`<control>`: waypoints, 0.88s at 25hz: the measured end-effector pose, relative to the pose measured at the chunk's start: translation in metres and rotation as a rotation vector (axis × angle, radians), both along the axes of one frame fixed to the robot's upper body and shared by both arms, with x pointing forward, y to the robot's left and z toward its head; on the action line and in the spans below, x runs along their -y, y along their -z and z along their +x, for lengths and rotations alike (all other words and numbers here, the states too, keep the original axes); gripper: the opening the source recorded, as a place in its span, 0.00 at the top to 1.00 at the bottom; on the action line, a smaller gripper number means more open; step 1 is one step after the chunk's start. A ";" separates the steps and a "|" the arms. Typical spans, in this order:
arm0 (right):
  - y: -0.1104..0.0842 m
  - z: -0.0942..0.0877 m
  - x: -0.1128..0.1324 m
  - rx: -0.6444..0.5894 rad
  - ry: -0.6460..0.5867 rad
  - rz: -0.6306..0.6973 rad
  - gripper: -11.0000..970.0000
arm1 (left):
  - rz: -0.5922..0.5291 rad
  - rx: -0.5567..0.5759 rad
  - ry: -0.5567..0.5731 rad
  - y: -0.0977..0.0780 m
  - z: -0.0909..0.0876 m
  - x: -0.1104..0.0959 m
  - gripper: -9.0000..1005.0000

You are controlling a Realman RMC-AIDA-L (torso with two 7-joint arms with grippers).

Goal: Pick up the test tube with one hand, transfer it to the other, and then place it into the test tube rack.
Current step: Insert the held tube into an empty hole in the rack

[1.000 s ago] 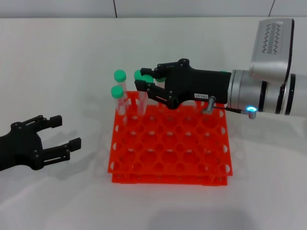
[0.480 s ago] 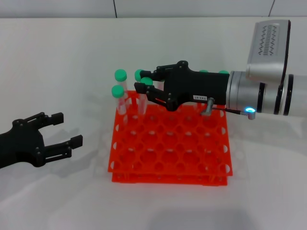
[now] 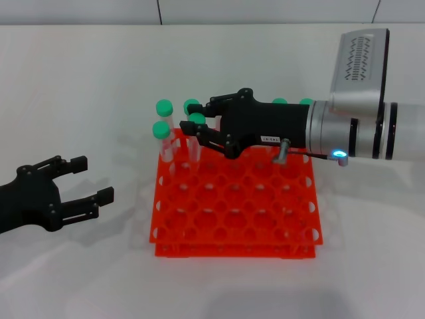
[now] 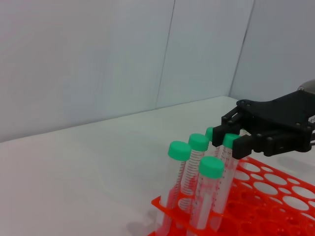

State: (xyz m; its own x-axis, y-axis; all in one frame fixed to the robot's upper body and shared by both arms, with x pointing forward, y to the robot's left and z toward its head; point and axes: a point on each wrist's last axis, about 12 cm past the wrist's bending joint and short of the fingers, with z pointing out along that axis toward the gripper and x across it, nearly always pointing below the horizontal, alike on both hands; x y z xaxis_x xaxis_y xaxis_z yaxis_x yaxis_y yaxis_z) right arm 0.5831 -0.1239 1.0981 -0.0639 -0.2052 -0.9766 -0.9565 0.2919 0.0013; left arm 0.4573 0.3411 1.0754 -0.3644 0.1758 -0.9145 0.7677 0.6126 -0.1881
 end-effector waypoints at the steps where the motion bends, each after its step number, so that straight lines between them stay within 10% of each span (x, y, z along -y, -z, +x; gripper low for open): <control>1: 0.000 0.000 -0.001 0.001 -0.001 -0.002 0.63 | 0.000 0.000 -0.001 0.000 0.000 0.000 0.17; 22: -0.001 -0.001 -0.003 0.008 -0.018 -0.012 0.62 | 0.002 0.000 -0.003 0.000 0.000 -0.001 0.17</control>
State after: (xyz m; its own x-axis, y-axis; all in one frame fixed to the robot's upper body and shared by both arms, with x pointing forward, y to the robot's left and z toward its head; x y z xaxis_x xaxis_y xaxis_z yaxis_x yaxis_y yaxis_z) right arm 0.5823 -0.1210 1.0986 -0.0518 -0.2183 -0.9745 -0.9616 0.2744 -0.0103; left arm 0.4574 0.3421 1.0756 -0.3645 0.1763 -0.9143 0.7657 0.6156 -0.1865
